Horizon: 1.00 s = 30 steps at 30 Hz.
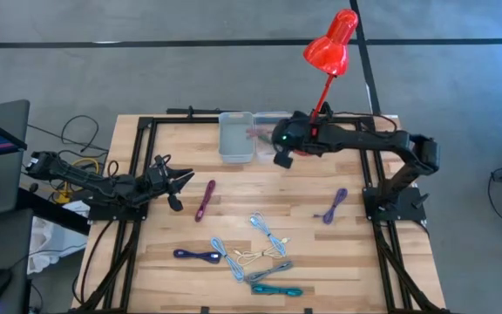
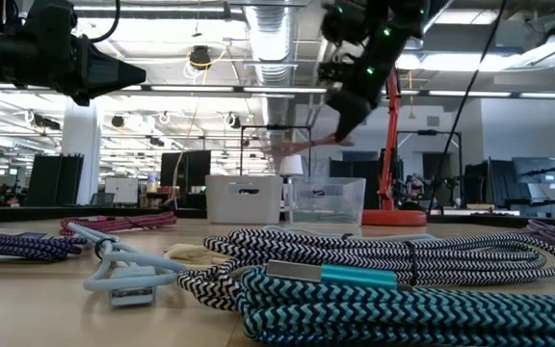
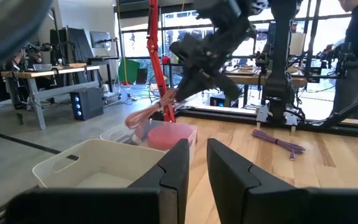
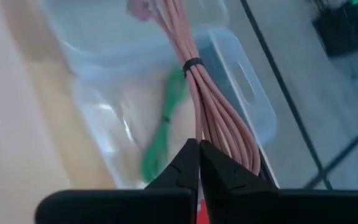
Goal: Pick & Place USB Port
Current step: Put the pink charger cable into the transparent bin
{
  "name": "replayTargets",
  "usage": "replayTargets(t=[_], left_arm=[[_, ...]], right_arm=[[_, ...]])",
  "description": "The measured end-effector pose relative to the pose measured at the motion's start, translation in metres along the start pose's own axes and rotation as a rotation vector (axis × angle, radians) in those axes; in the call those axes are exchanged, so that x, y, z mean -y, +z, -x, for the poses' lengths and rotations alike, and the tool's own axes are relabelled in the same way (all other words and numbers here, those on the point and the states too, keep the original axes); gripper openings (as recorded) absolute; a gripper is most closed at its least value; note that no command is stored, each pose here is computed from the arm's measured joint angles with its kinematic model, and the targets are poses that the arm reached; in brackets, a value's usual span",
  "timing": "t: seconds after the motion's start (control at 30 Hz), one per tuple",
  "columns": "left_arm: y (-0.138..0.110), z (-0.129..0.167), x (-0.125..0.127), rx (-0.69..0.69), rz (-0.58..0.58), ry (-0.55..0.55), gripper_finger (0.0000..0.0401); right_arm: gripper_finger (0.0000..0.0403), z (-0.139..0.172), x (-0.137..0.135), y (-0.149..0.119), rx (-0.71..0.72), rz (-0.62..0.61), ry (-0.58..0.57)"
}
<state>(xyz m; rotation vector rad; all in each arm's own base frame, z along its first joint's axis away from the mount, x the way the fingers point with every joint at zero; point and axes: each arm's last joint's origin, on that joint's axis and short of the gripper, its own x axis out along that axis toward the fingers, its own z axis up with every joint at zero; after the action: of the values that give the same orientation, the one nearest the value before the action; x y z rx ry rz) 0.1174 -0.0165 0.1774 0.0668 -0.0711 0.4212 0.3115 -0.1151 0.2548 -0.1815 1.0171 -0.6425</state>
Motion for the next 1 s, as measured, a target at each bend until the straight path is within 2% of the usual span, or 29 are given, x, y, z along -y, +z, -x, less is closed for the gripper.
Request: replayTargets(t=[0.27,0.63,1.0], left_arm=[[0.0,0.0,0.0,0.0,0.0,0.0,0.0059],[0.0,0.0,0.0,0.0,0.0,0.0,0.0059],[0.0,0.0,0.0,-0.002,-0.002,0.0,0.0059]], right_arm=[[0.0,-0.015,0.019,-0.027,-0.086,-0.09,-0.06],[0.0,-0.024,0.017,-0.023,-0.053,-0.139,-0.012],[0.0,-0.051,0.002,-0.031,-0.146,-0.099,0.054]])
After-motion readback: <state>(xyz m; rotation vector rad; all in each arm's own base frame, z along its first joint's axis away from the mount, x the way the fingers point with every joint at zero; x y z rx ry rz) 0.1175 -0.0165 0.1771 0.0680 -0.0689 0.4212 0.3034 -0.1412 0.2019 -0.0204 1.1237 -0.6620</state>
